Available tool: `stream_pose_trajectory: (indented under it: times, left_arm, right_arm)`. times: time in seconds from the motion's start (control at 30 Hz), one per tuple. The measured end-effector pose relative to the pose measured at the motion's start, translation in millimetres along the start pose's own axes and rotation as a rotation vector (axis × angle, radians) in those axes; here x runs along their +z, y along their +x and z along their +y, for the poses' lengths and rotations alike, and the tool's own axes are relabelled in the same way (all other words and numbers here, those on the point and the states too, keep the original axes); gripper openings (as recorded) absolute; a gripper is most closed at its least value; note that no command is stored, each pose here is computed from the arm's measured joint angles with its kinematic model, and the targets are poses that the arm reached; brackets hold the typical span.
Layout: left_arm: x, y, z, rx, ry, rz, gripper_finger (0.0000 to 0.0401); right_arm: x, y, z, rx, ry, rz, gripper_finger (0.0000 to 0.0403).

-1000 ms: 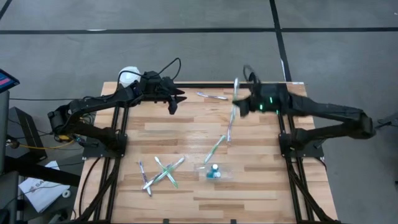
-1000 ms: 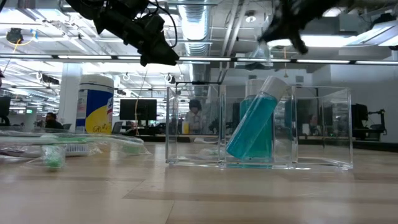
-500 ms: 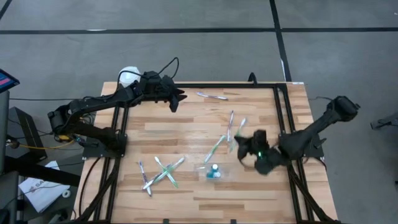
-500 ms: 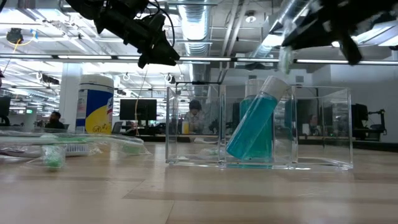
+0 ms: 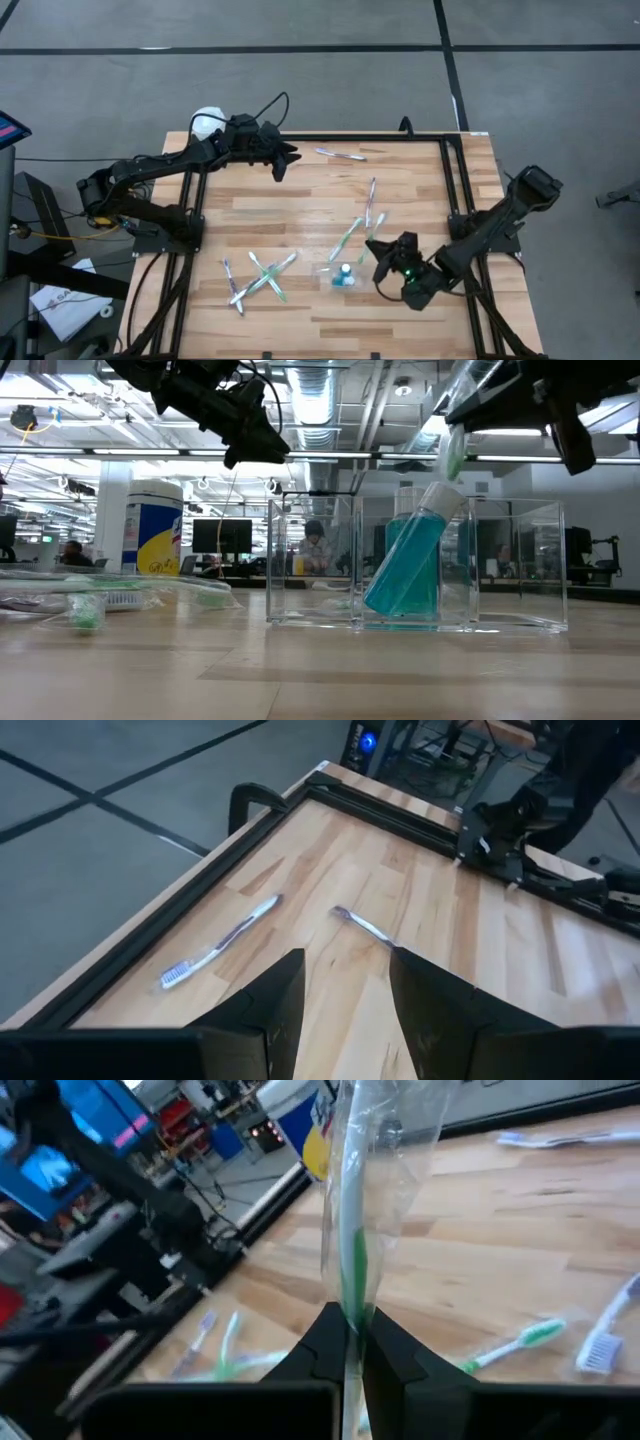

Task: Pick & Place toothbrushing station
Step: Put the green toothbrush in the transparent organizer

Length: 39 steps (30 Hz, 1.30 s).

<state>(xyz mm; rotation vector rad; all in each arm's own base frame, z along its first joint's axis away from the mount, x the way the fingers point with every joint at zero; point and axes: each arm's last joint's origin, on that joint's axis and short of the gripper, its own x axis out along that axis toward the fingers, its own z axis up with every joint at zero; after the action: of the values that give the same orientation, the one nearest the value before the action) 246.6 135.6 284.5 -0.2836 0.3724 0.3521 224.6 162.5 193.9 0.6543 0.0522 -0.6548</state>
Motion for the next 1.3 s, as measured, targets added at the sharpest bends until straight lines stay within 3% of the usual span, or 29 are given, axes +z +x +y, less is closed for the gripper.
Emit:
stream_pose_trajectory:
  times: [0.53,0.93,1.3]
  left_arm:
    - [0.3,0.1,-1.9,-0.061,0.001,0.003,0.0143]
    - [0.4,0.0,-1.9,-0.061,0.013,0.001,0.0143]
    - [0.4,0.0,-1.9,-0.06,0.009,0.002,0.0143]
  right_arm:
    - [-26.3,1.4,1.6,-0.02,-0.147,0.206,0.0005]
    - [-57.5,-0.4,-6.5,-0.034,-0.139,0.257,0.0005]
    - [-64.3,-1.8,-3.3,-0.006,-0.106,0.255,0.0053]
